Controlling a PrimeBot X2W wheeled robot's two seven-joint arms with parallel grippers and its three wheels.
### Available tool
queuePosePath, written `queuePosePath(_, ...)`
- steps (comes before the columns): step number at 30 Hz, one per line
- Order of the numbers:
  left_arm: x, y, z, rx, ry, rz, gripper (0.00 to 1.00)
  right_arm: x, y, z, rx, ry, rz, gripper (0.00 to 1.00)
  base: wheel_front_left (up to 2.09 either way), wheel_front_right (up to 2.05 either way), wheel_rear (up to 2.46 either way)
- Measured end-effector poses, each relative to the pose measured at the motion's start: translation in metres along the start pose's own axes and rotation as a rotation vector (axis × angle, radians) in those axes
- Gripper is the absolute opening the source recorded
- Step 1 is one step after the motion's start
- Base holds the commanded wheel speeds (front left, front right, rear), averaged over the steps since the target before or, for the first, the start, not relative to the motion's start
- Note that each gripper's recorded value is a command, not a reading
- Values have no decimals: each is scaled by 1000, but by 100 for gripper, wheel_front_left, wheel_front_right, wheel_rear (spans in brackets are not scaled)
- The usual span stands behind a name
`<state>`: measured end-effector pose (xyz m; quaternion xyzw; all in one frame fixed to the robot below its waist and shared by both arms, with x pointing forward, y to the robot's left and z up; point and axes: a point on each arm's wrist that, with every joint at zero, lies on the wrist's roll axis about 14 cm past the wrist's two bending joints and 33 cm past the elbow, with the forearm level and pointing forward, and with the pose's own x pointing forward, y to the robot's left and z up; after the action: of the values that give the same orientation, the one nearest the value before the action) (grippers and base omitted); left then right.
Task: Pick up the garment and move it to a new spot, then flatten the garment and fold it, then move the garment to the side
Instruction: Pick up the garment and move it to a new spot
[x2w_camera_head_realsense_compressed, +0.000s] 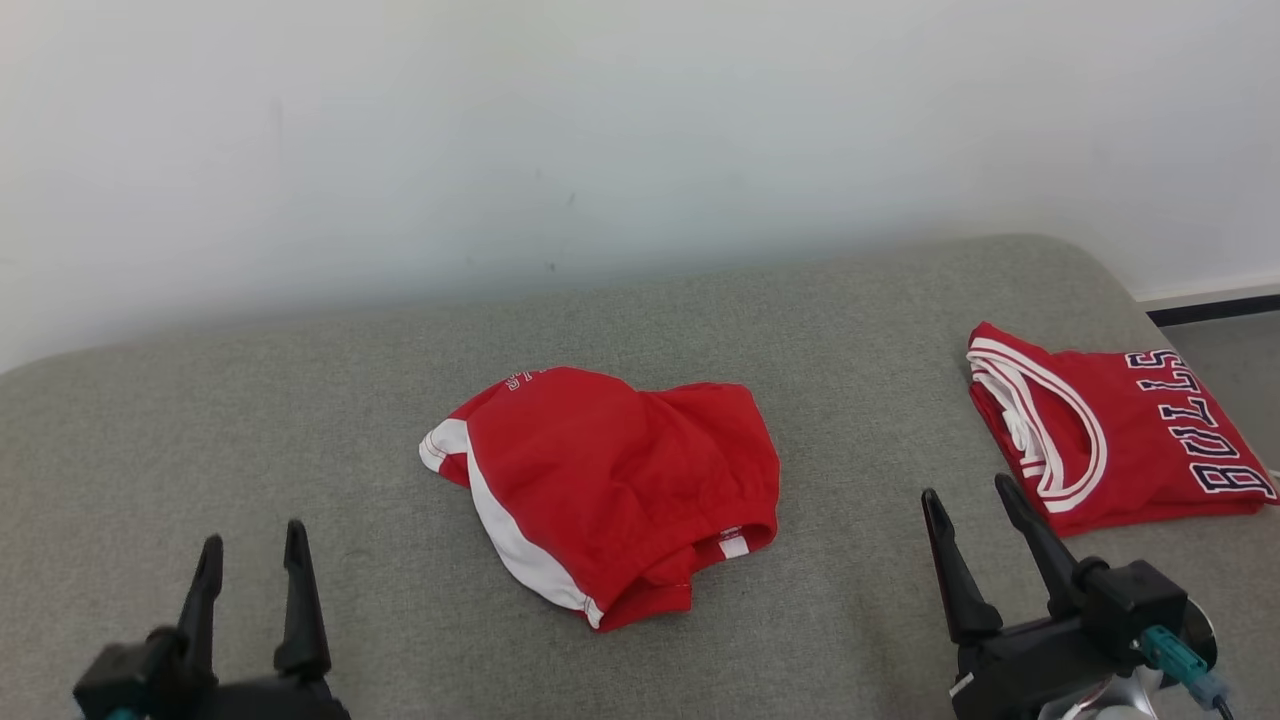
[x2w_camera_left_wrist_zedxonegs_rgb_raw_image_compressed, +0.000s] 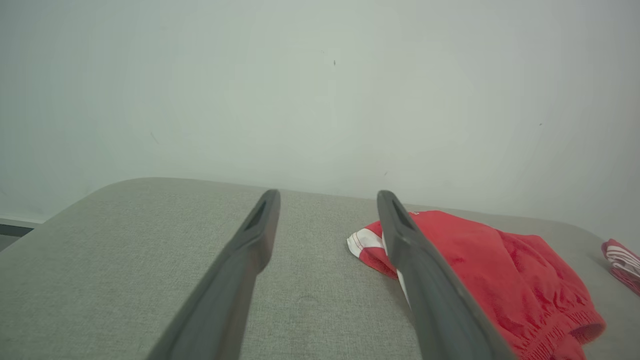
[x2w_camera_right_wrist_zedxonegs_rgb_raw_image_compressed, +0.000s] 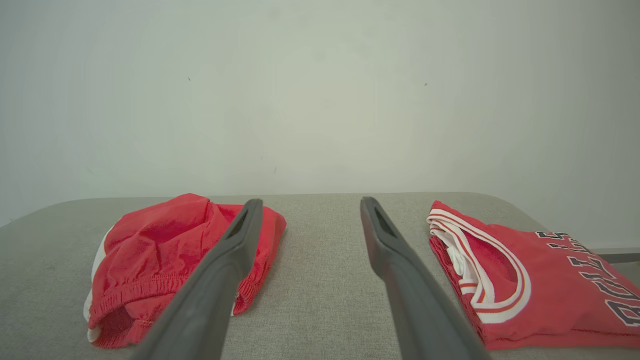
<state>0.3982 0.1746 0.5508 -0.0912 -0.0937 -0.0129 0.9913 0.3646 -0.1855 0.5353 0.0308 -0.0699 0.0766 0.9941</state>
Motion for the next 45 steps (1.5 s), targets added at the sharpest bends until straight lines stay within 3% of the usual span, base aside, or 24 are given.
queuePosePath(7, -41, 5, -14, 21, 42, 12, 100, -17, -1, -24, 28, 68, -28, 100, 0, 0, 0)
queuePosePath(15, -59, 14, -27, 35, 87, 36, 100, -20, 8, -35, 48, 96, -14, 100, 0, 0, 0)
queuePosePath(45, -58, 10, -29, 47, 90, 17, 100, -18, 14, -37, 55, 103, -1, 100, 0, 0, 0)
